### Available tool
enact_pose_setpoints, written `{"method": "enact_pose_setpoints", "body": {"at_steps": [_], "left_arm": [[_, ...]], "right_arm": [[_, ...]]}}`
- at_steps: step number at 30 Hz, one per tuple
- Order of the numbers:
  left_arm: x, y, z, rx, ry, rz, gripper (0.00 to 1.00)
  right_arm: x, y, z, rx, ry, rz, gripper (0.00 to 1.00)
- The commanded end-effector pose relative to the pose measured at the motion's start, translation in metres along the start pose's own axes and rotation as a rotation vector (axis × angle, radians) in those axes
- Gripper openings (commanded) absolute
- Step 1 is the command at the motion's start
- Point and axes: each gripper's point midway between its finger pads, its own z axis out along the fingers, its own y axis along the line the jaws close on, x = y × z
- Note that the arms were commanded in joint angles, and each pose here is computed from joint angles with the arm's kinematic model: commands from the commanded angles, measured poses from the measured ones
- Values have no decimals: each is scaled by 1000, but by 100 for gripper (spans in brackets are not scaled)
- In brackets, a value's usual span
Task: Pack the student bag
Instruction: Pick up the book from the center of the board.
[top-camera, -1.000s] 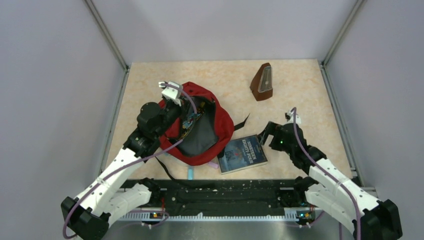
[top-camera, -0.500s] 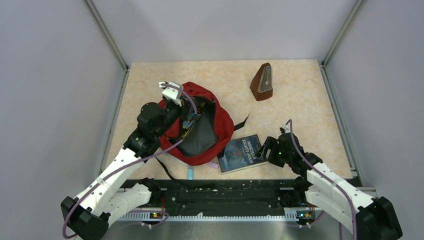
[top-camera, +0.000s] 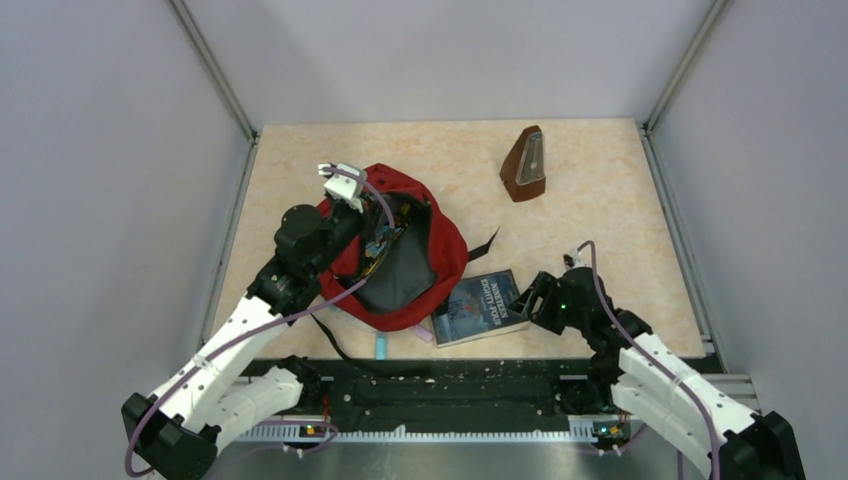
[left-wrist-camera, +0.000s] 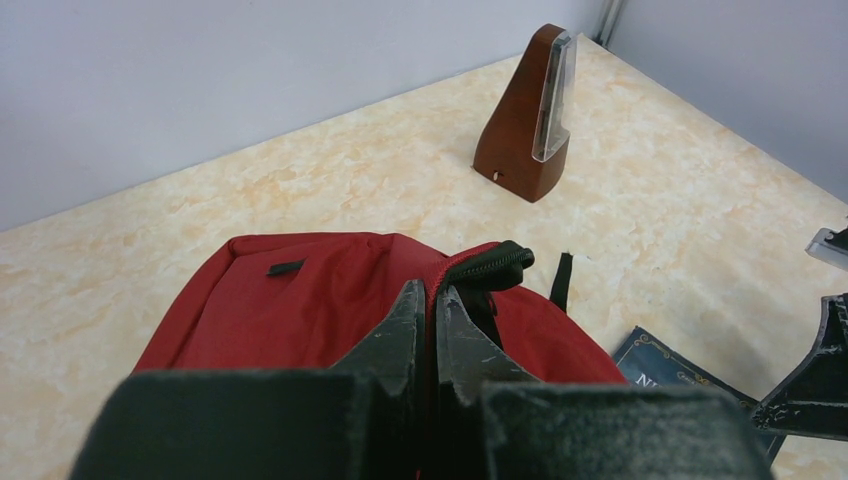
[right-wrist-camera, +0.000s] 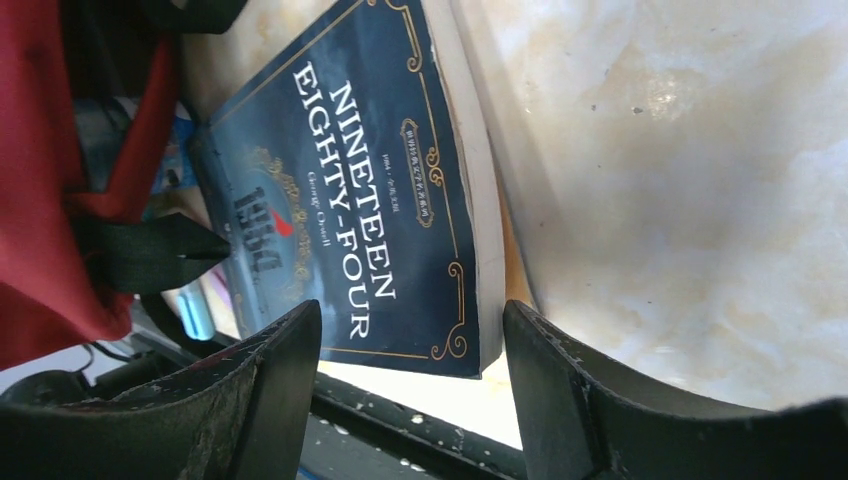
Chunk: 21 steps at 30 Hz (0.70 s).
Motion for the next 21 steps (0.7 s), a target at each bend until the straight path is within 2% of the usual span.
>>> {"method": "enact_pose_setpoints", "body": {"at_steps": [1,7,10,16,21], "left_arm": [[-28,-1,-3,0,-100,17,0],[-29,-1,-4,-3,-102,20,0],[-29,-1,-4,-3,-104,21,0],[-28,0,-4,-6,-101,24,0],[-27,0,-3,-5,-97,26,0]], "right_arm": [[-8,27,-4,-122,-24,78,64],[-7,35,-2,-193,-41,154,63],[-4,37,1,-234,-39,194,58],[-2,26,8,-207,-50,196,52],[-6,30,9,-229,-65,179,29]]}}
